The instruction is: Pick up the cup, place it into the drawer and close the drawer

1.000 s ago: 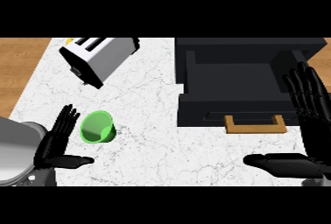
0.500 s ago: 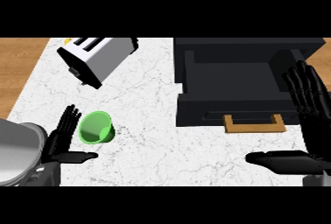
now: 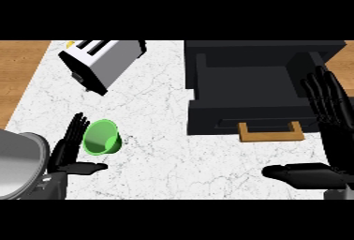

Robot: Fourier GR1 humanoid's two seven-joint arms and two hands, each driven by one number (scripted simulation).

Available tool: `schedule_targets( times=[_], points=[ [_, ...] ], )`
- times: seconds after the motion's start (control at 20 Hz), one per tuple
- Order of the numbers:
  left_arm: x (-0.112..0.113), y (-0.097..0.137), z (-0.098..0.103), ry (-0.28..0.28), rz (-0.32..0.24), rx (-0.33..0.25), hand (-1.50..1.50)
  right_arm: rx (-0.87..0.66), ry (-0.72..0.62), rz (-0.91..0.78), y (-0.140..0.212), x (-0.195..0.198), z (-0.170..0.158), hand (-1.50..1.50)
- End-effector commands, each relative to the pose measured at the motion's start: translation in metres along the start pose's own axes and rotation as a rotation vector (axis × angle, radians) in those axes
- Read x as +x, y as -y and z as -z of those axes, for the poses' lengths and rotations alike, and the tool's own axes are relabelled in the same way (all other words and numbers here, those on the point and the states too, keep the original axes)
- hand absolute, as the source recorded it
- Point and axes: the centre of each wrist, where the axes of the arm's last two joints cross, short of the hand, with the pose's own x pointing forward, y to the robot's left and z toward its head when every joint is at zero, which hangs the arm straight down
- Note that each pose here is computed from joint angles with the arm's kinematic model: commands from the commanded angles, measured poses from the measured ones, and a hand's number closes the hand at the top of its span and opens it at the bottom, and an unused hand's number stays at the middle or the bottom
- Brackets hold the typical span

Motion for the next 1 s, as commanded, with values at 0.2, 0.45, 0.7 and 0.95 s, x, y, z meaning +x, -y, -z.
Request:
schedule_targets(
  times=[0.2, 0.45, 0.7, 0.95],
  points=[
    [-0.001, 0.02, 0.014, 0.089, -0.07, -0.048, -1.5, -0.006, 0.002, 0.017, -0.001, -0.002, -0.003, -1.5],
    [-0.001, 0.018, 0.013, 0.102, -0.148, -0.056, -1.5, 0.003, -0.012, 0.006, 0.005, -0.008, -0.006, -1.5],
    [-0.001, 0.018, 0.013, 0.112, -0.216, -0.114, -1.5, 0.029, -0.01, 0.025, 0.008, -0.006, 0.0, -1.5],
    [-0.011, 0.057, 0.017, 0.131, -0.291, -0.16, -1.5, 0.005, 0.002, 0.021, -0.001, -0.009, 0.008, -1.5]
  ],
)
